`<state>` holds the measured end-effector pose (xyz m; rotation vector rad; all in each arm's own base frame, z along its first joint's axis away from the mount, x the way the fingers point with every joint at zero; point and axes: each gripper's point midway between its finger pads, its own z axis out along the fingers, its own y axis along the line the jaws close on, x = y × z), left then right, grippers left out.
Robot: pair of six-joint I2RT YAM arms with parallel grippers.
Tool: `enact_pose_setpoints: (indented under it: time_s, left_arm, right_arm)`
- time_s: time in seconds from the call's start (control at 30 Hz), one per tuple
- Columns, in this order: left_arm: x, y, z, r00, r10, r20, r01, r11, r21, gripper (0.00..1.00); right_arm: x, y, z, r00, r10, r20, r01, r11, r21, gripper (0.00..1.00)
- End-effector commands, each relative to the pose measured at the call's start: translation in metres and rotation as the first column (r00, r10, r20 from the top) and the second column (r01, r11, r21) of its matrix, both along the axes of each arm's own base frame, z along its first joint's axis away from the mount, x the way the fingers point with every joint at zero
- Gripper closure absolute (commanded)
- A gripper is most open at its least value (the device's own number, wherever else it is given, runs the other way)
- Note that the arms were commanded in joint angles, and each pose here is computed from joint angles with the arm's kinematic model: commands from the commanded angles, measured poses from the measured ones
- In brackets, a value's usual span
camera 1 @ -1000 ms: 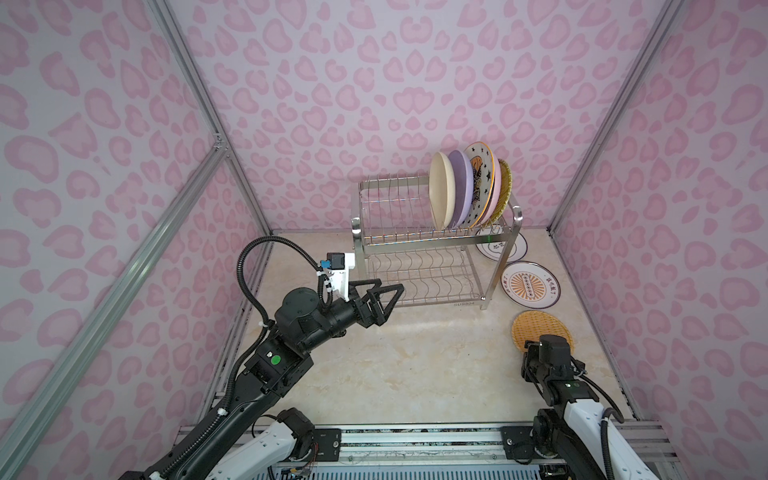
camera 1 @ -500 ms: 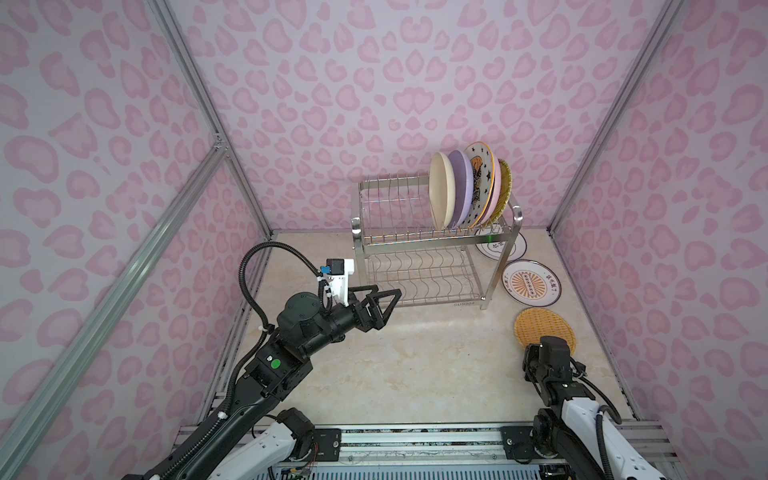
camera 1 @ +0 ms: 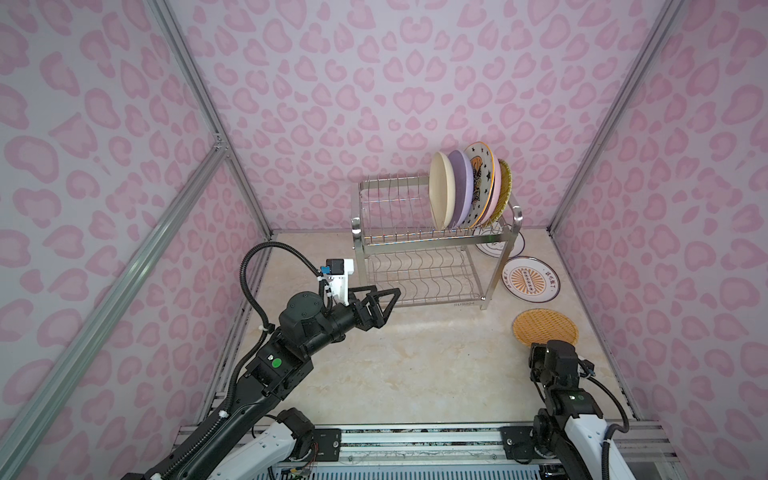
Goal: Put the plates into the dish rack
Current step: 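Lower the right gripper onto the woven tray's rim nearest the robot and grasp, then tilt the woven tray upright and lift it with the right gripper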
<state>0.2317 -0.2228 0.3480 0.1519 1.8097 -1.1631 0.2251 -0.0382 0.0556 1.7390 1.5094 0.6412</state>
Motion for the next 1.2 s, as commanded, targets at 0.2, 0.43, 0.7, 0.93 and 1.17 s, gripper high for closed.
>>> enact_pose_setpoints:
  time_s: [0.2,0.43,0.7,0.93,1.17]
  left_arm:
    - [0.004,-0.001,-0.002,1.000,0.004,-0.010,-0.004,1.000,0.007,0.03]
    - [0.005,-0.004,-0.005,1.000,-0.003,-0.024,0.004,1.000,0.009,0.03]
    - [0.005,-0.004,-0.003,1.000,0.001,-0.020,-0.001,1.000,0.015,0.03]
    - [0.008,-0.005,-0.003,1.000,0.006,-0.029,-0.006,1.000,0.003,0.03]
    - [0.008,-0.013,-0.002,0.998,-0.032,-0.063,0.033,0.999,0.006,0.03]
  right_arm:
    - [-0.007,-0.004,0.043,0.992,0.121,0.022,-0.114,0.971,-0.209,1.00]
    - [0.000,0.004,0.080,0.964,0.262,0.031,-0.235,0.905,-0.353,1.00]
    - [-0.009,0.010,0.125,0.896,0.416,-0.153,-0.429,0.728,-0.534,1.00]
    - [-0.016,0.030,0.138,0.825,0.524,-0.212,-0.550,0.657,-0.516,1.00]
    - [-0.026,0.053,0.148,0.726,0.626,-0.284,-0.663,0.528,-0.531,1.00]
